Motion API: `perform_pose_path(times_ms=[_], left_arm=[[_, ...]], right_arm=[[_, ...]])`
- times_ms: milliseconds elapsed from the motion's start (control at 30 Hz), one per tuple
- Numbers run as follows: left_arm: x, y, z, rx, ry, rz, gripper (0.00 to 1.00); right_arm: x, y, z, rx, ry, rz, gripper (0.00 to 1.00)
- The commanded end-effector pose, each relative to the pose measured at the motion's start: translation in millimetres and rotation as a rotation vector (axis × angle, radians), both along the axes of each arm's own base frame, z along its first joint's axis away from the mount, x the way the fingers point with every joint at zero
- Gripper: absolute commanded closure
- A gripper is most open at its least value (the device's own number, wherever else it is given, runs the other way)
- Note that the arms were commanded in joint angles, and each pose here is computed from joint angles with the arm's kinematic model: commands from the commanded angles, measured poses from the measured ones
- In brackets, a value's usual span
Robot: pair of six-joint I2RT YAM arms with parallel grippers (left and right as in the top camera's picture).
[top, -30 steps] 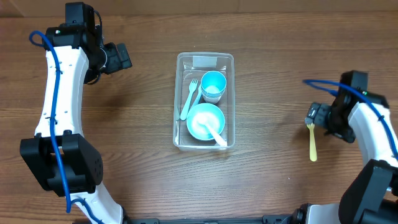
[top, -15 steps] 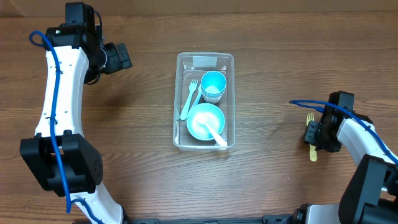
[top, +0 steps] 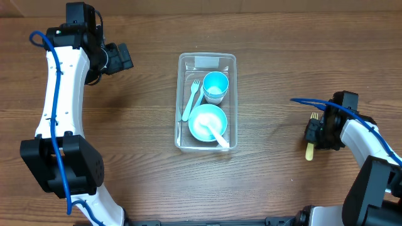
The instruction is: Pack container
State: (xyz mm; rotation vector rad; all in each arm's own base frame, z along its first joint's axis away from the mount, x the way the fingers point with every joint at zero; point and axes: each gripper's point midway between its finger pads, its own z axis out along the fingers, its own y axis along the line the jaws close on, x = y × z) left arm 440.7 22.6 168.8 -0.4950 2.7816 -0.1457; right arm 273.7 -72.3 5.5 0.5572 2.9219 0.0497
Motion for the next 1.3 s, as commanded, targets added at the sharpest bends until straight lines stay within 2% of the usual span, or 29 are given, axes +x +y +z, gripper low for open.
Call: perform_pose_path(times_ms=[0, 167, 367, 533, 700, 867, 1100, 1267], left_arm=[[5, 0, 3, 0.007, -0.015, -0.015, 0.0], [5, 0, 3, 0.007, -0.015, -0.015, 0.0], [5, 0, 3, 0.007, -0.015, -0.015, 0.0], [5, 0, 3, 0.007, -0.015, -0.015, 0.0], [5, 0, 3, 0.007, -0.015, -0.015, 0.0], [5, 0, 3, 0.007, -0.015, -0.015, 0.0], [5, 0, 3, 0.007, -0.015, -0.015, 0.0], [5, 0, 3, 0.007, -0.015, -0.015, 0.0]], right_arm=[[10, 2, 8, 0.03, -0.03, -0.002, 0.81], [20, 6, 20, 0.064, -0.053, 0.003, 0.91], [17, 0, 19, 0.03, -0.037, -0.005, 0.86], [15, -8, 15, -0.009, -0.035, -0.065, 0.54], [22, -8, 6, -0.01, -0.087, -0.086, 0.51], [27, -10, -5, -0.001, -0.104, -0.141, 0.6], [26, -9, -7, 0.0, -0.097, -0.14, 0.86], [28, -10, -1, 0.002, -0.089, -0.14, 0.86]])
